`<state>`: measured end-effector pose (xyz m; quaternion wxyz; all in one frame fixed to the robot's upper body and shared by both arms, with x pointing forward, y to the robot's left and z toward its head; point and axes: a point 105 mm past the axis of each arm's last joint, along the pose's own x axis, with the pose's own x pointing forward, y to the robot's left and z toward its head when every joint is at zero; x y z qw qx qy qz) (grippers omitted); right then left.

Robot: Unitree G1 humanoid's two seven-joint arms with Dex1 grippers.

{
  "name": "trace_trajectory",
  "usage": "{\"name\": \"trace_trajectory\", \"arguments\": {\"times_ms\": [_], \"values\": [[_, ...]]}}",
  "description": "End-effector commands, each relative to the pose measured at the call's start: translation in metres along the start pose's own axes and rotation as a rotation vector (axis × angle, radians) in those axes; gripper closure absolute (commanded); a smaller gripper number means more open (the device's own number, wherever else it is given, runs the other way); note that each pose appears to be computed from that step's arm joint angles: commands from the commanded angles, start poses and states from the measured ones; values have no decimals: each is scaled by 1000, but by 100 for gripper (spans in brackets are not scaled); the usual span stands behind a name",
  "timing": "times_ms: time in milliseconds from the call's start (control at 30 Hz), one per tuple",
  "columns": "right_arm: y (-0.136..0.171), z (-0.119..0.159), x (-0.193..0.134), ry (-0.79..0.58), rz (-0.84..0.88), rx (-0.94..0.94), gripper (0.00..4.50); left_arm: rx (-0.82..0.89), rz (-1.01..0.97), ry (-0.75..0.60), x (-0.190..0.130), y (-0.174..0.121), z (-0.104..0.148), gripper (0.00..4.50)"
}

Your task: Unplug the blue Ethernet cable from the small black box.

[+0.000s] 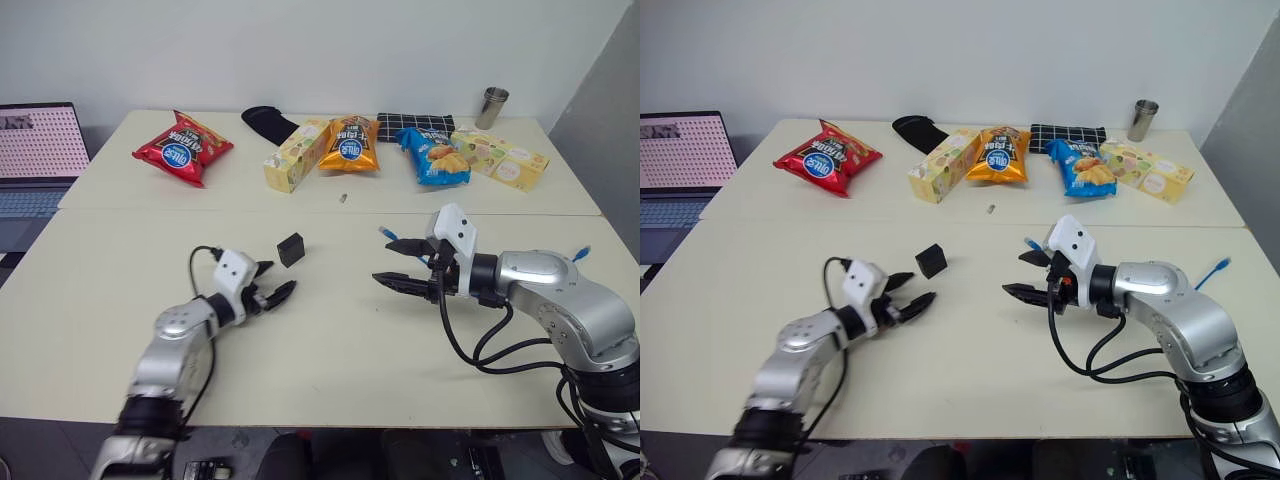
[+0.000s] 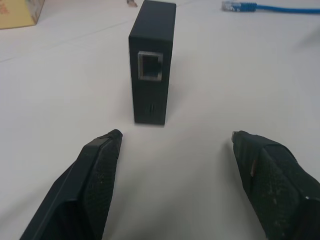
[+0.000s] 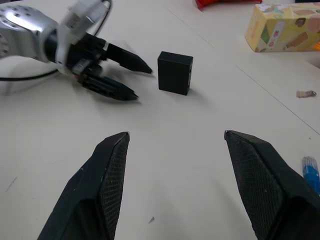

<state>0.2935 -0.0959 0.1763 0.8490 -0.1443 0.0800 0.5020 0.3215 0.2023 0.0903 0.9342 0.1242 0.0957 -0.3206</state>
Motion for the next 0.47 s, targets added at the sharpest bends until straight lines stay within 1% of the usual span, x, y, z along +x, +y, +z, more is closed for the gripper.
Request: {"name": "trace_trajectory", "arguments": {"times_ms": [33,200,300,367,467], "values": [[-5,1,-22,7,-27,-27,126,103,0,37,-22,13,25,84],[-21,-3,-51,41,-91,-16,126,166,-50,56,-36,20,47,84],[-30,-7,-71,73,-143,-15,126,165,-79,28,-42,25,65,84],[-37,-8,-76,77,-182,-19,126,160,-97,14,-43,25,72,84],[-40,-7,-79,70,-207,-19,126,165,-115,15,-44,25,75,84]]}}
